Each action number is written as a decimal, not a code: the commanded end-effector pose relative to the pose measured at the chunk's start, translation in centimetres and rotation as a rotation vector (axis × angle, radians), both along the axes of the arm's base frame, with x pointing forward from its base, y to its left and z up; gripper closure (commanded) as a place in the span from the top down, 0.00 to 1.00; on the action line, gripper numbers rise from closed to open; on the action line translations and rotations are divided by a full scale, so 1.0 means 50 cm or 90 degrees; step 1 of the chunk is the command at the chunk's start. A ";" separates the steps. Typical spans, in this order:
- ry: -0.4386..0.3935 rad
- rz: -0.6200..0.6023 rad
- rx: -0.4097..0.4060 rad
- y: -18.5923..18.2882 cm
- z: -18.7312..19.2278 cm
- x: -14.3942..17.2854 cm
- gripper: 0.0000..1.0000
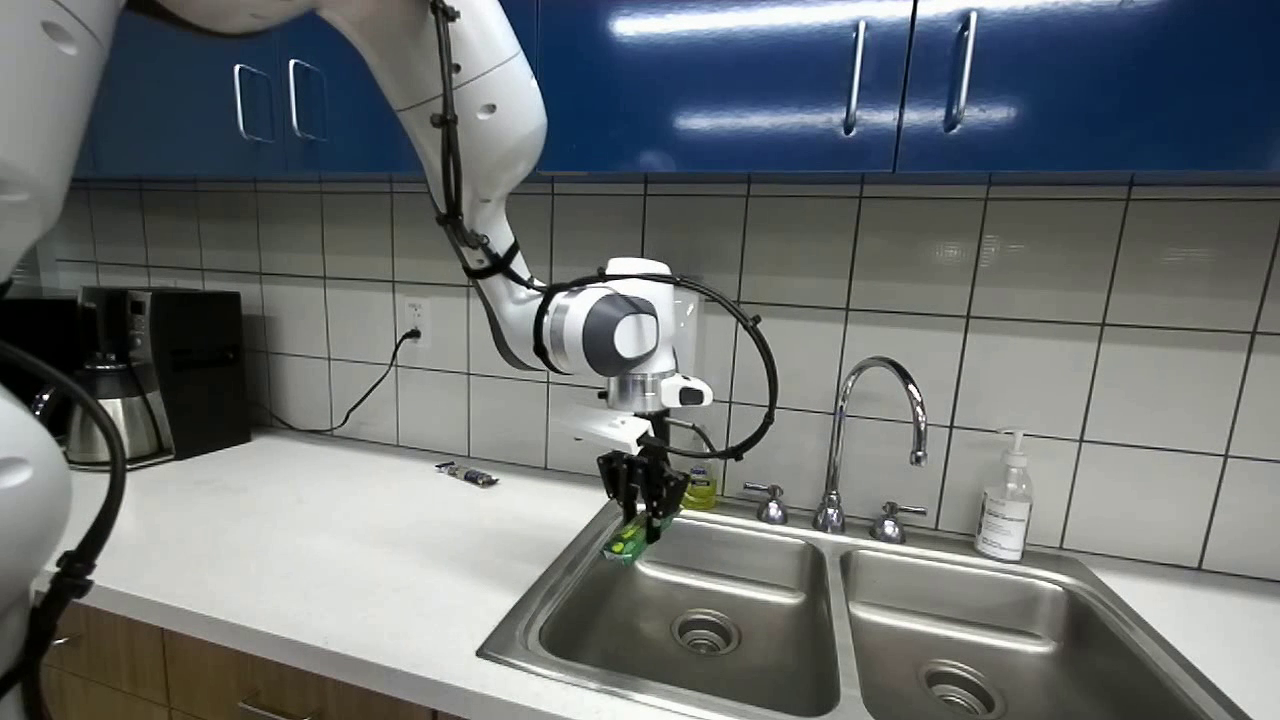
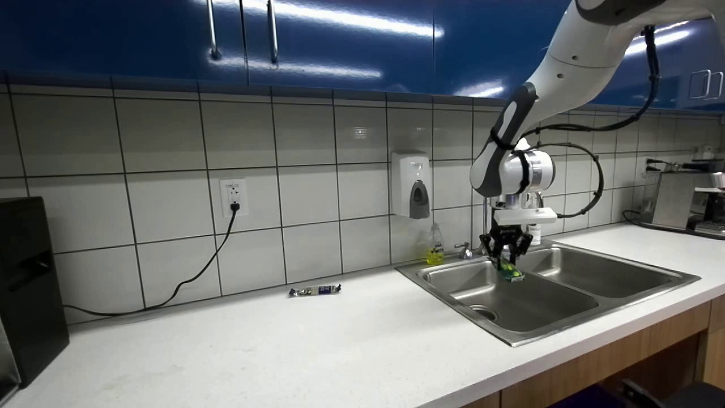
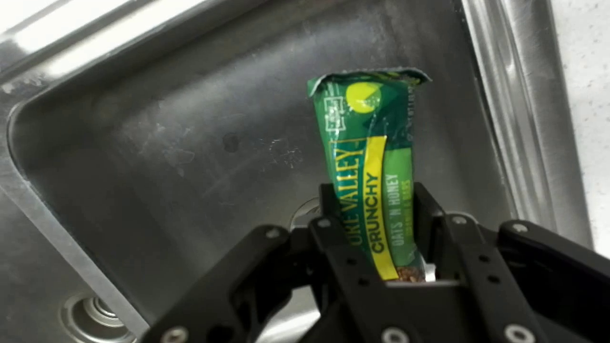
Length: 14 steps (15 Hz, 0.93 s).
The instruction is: Put the green packet inside the left sink
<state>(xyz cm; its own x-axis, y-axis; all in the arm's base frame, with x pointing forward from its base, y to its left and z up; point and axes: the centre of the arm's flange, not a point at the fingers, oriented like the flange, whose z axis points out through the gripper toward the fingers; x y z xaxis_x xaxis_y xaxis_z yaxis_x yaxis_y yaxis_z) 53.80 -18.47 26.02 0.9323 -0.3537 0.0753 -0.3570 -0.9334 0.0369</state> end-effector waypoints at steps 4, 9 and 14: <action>0.030 -0.042 -0.001 -0.057 -0.109 0.107 0.15; 0.060 -0.034 -0.007 -0.060 -0.209 0.142 0.15; 0.092 -0.029 -0.008 -0.054 -0.303 0.137 0.15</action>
